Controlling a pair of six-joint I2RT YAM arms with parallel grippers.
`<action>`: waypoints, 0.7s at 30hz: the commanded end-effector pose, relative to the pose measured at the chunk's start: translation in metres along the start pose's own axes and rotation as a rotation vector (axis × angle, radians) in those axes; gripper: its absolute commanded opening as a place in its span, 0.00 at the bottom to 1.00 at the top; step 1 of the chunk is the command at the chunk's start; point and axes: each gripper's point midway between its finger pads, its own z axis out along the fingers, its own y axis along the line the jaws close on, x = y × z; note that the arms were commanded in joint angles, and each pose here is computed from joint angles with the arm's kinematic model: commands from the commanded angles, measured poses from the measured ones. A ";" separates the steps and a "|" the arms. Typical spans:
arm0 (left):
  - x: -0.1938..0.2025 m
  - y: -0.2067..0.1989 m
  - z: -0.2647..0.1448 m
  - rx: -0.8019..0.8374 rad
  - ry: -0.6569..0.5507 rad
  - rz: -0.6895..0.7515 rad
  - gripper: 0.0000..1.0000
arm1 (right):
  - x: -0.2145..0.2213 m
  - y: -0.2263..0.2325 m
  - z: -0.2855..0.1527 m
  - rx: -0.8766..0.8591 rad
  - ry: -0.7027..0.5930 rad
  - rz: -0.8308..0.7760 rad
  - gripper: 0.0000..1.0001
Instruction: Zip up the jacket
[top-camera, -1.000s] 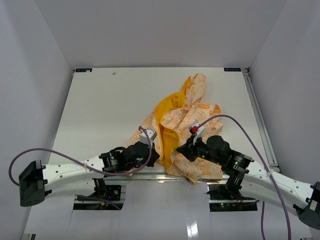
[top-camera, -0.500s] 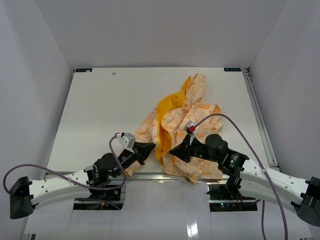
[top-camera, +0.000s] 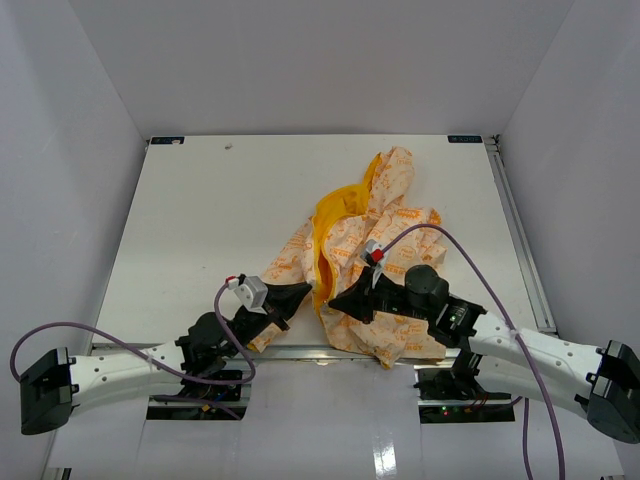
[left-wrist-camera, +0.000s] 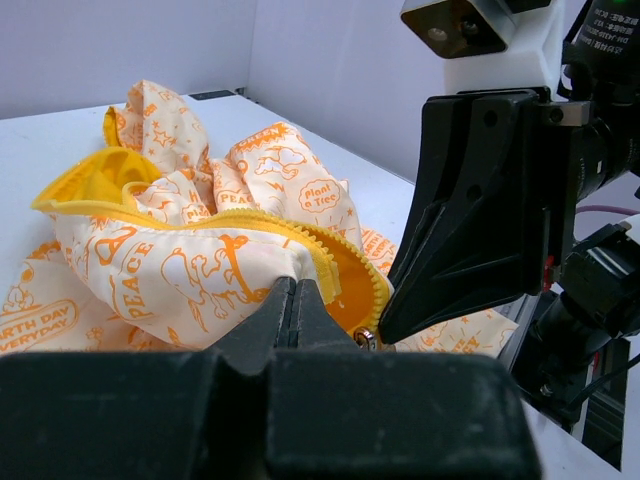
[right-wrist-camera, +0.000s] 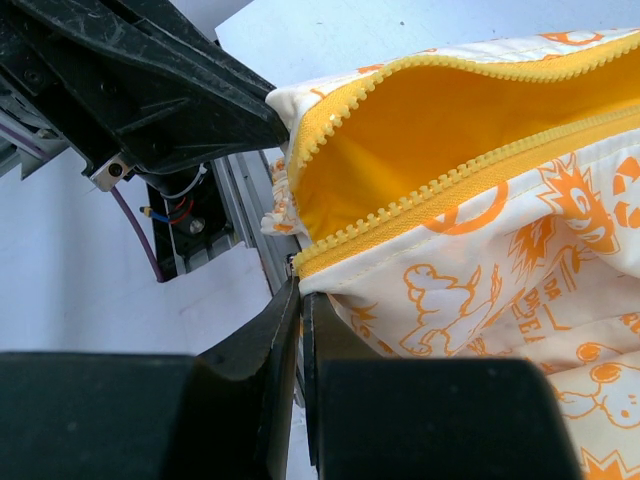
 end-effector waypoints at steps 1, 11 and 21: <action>-0.021 -0.009 0.000 0.055 -0.093 -0.002 0.00 | -0.022 0.008 0.006 -0.035 -0.080 -0.027 0.08; -0.019 -0.017 -0.005 0.114 -0.100 0.024 0.00 | -0.035 0.013 0.009 -0.050 -0.105 -0.019 0.08; -0.019 -0.022 -0.007 0.148 -0.107 0.029 0.00 | -0.037 0.032 -0.003 -0.155 -0.130 -0.100 0.08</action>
